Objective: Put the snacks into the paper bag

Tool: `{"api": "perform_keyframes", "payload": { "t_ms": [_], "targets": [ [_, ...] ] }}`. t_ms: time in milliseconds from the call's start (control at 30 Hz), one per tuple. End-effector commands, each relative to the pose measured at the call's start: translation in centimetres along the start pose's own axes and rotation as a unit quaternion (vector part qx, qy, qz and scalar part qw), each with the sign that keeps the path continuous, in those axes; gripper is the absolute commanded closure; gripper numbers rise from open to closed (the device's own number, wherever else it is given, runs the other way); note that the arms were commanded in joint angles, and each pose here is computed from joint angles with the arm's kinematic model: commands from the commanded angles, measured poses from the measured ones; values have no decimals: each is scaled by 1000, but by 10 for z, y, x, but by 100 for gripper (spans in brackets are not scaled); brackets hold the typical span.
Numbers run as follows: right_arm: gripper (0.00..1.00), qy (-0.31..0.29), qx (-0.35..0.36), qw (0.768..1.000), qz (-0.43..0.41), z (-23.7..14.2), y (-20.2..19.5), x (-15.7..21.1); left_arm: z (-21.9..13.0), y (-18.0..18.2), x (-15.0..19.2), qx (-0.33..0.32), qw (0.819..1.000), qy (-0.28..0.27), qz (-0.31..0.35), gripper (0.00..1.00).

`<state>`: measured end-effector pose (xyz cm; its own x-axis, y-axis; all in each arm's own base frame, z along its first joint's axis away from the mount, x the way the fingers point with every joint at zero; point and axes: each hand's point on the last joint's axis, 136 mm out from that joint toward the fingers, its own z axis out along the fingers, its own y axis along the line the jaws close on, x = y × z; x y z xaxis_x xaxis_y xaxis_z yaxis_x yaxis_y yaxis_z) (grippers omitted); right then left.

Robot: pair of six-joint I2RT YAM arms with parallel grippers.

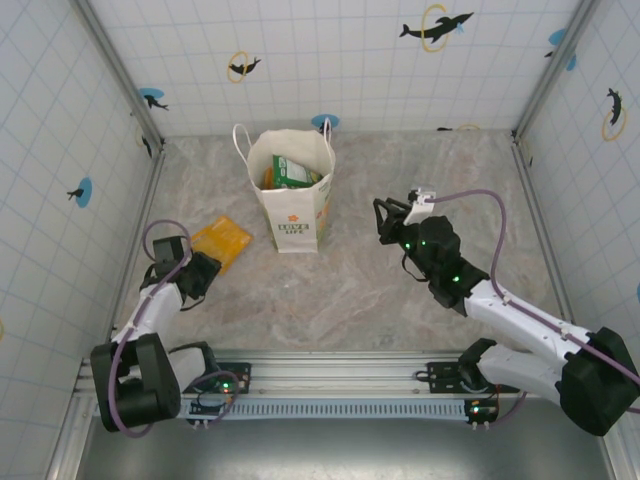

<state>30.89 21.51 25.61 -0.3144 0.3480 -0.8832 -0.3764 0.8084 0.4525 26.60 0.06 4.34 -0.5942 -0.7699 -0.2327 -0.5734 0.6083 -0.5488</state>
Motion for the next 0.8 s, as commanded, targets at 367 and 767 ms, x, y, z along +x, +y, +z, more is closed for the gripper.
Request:
{"api": "perform_keyframes", "payload": {
  "t_ms": [367, 767],
  "targets": [
    [65, -24, -1, 1000, 14, -6, -5, -11, 14, -1, -7, 6, 1000, -1, 12, 56],
    [66, -28, -1, 999, 17, -8, -5, -13, 26, 1, -2, 16, 1000, 13, 9, 62]
  ]
}}
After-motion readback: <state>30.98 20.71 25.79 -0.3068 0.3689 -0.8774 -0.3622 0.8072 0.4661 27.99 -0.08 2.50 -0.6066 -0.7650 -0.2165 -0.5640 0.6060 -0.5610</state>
